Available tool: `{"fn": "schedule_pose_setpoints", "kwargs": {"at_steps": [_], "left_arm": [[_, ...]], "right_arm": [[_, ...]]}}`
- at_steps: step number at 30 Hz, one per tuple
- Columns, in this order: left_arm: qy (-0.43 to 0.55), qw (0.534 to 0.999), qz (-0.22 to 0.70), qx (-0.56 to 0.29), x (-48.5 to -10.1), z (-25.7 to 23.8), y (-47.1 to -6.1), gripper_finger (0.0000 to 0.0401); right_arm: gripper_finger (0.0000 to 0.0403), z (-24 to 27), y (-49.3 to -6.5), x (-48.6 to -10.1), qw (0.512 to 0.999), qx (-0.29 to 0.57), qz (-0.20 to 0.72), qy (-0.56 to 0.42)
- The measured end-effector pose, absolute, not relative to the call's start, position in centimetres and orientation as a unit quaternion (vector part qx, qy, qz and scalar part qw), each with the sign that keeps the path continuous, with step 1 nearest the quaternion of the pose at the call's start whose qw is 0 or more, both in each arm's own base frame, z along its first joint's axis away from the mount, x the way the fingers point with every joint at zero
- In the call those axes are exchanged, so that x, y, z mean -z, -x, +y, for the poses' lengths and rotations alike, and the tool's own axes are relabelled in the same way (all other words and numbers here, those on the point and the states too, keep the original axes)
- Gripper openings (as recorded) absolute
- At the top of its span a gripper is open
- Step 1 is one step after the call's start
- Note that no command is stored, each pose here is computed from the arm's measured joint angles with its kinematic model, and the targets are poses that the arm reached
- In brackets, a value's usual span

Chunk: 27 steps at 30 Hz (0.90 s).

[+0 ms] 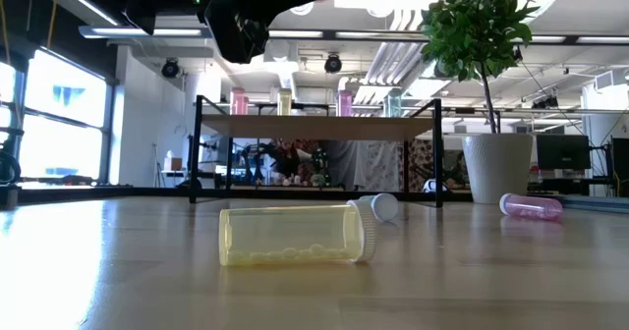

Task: Pick and place medicine bottles onto shelf by color
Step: Put the pink pill bottle on the shelf aligned with the other pink pill bottles

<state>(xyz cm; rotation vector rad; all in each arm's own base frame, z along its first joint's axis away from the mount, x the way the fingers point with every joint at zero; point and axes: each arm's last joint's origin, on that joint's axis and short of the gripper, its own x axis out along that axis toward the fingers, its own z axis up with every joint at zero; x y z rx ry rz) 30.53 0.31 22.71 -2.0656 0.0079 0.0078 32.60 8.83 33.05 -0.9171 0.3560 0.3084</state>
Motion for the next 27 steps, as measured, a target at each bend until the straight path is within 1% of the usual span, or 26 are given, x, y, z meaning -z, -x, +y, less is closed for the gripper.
{"fn": "schedule_pose_setpoints", "kwargs": {"at_steps": [3, 8, 12, 19, 27], "left_arm": [[0.859, 0.512, 0.003, -0.003, -22.71, 0.31, -30.53, 0.0092], [0.86, 0.511, 0.003, -0.003, -22.71, 0.31, -30.53, 0.0092], [0.86, 0.511, 0.004, -0.004, -22.71, 0.31, -30.53, 0.0092], [0.864, 0.504, 0.005, -0.003, -22.71, 0.31, -30.53, 0.0092], [0.866, 0.499, 0.005, -0.002, -22.72, 0.3, -30.54, 0.0092]], "right_arm": [[0.019, 8.94, -33.06, -32.55, 0.868, -0.146, 0.174, 0.442], [0.019, 8.77, -33.47, -32.03, 0.861, -0.114, 0.194, 0.456], [0.0188, 8.75, -33.5, -32.0, 0.861, -0.111, 0.195, 0.457], [0.0155, 8.74, -33.49, -31.99, 0.855, -0.113, 0.195, 0.468], [0.0131, 8.74, -33.49, -31.98, 0.854, -0.113, 0.195, 0.469]]}}
